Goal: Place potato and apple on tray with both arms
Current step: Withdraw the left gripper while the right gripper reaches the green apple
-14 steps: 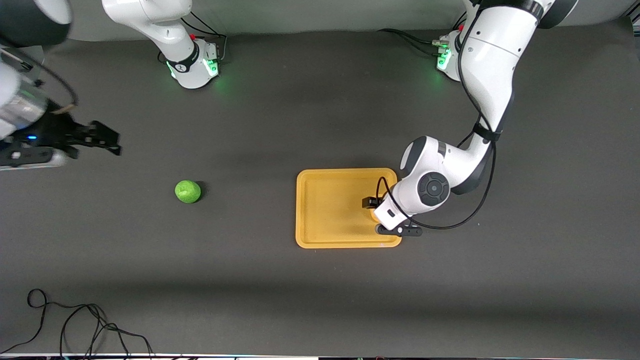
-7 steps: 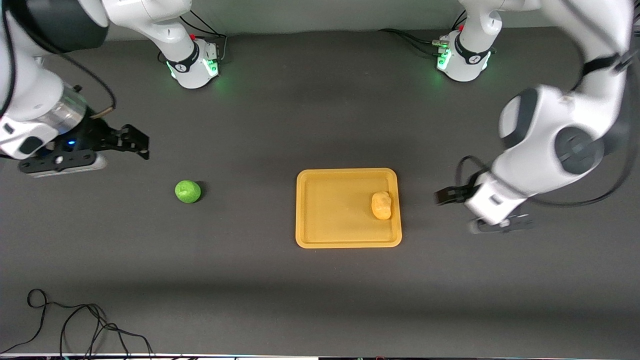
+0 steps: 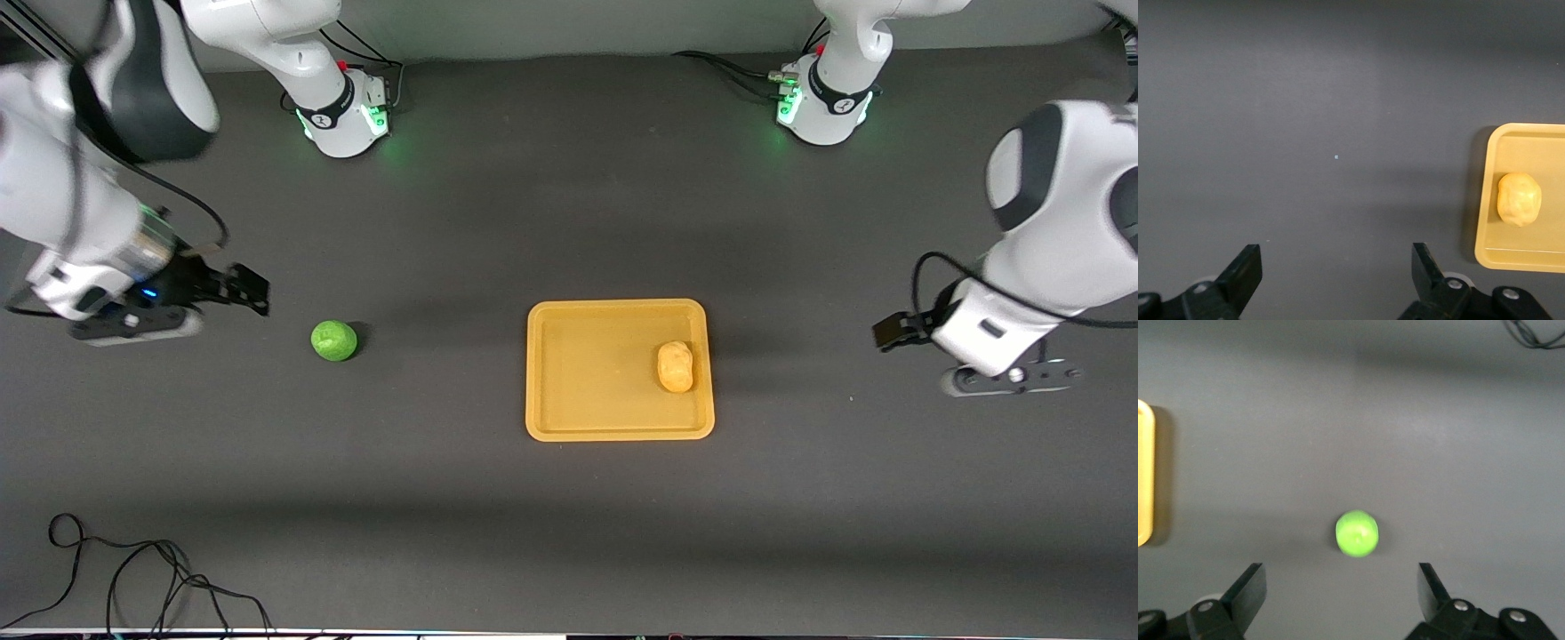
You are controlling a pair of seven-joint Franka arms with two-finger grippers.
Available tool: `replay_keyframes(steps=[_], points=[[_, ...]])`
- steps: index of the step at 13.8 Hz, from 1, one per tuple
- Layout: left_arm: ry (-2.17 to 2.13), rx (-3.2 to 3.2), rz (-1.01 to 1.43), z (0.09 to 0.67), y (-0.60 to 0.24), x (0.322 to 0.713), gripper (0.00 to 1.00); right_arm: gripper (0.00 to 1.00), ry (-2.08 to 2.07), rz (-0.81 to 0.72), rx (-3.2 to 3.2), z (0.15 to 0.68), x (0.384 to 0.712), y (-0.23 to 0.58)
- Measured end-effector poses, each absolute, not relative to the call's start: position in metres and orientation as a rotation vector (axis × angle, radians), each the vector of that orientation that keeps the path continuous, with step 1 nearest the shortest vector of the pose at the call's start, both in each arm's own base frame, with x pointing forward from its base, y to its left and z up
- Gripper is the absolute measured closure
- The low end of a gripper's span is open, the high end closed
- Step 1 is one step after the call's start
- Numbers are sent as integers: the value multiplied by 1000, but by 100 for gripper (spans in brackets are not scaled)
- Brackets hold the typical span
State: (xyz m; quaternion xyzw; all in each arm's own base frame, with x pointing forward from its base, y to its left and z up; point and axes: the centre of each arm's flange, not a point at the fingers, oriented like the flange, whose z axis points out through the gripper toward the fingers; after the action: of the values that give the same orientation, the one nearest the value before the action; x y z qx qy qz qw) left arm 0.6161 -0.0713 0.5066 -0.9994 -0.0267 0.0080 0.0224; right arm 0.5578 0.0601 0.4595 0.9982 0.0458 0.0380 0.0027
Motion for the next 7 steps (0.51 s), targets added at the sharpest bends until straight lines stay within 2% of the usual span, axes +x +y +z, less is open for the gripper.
replay_keyframes(steps=[2, 7], points=[[-94, -3095, 14, 517, -59, 612, 0, 0, 161, 171, 3129, 395, 544, 59], [-97, -3096, 8, 508, -51, 614, 0, 0, 209, 99, 3109, 287, 529, 48]])
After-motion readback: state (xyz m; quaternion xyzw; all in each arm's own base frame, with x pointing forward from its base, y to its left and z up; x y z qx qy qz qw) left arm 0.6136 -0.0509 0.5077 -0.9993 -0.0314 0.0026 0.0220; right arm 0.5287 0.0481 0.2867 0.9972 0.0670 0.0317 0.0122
